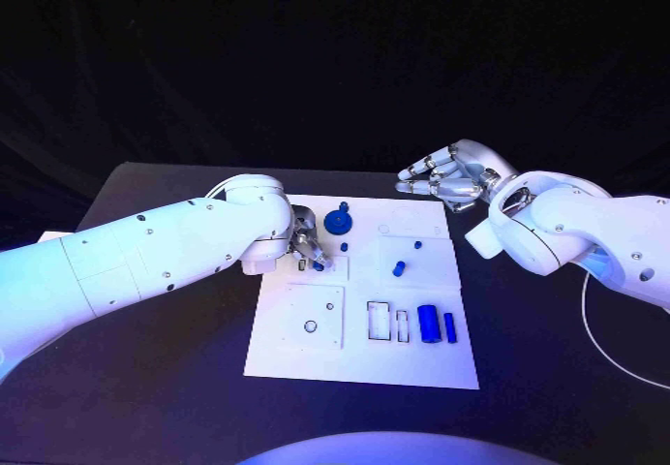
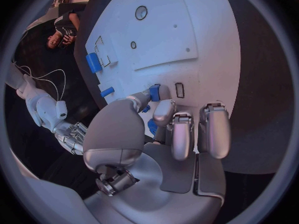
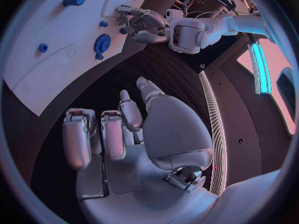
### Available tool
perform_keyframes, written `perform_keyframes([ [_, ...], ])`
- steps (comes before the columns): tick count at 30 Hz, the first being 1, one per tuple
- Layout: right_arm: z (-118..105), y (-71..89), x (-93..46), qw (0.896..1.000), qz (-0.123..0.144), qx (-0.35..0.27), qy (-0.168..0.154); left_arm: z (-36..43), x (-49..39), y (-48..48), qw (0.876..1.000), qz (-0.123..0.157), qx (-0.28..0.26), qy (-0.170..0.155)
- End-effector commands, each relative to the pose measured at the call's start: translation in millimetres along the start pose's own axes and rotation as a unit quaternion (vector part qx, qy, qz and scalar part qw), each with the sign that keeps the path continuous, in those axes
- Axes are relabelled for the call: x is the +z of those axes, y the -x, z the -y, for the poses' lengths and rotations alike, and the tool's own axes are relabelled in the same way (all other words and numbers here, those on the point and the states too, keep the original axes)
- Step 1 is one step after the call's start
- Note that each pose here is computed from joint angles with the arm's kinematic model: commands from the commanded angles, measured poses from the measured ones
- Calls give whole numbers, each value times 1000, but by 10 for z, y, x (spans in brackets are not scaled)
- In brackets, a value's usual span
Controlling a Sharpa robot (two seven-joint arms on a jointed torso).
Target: Assemble the parts on the task board
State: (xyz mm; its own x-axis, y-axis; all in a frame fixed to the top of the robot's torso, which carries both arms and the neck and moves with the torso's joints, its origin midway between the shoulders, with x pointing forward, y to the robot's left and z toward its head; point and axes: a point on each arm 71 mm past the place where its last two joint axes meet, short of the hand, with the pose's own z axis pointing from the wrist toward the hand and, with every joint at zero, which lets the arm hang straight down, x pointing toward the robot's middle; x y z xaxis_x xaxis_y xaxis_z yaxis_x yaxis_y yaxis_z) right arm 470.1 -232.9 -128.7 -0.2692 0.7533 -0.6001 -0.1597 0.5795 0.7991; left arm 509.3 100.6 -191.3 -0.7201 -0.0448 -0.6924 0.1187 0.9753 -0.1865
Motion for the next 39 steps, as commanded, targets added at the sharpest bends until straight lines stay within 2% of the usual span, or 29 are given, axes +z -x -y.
perform_keyframes([
  [1, -11, -26, -5, 1000, -11, -2, 3, -97, 51, -107, 997, -32, 18, 67],
  [17, -32, -59, -25, 1000, -23, -2, 4, -132, 95, -93, 996, -32, 16, 80],
  [39, -26, -64, -33, 1000, -29, -2, 2, -134, 84, -108, 996, -38, 22, 78],
])
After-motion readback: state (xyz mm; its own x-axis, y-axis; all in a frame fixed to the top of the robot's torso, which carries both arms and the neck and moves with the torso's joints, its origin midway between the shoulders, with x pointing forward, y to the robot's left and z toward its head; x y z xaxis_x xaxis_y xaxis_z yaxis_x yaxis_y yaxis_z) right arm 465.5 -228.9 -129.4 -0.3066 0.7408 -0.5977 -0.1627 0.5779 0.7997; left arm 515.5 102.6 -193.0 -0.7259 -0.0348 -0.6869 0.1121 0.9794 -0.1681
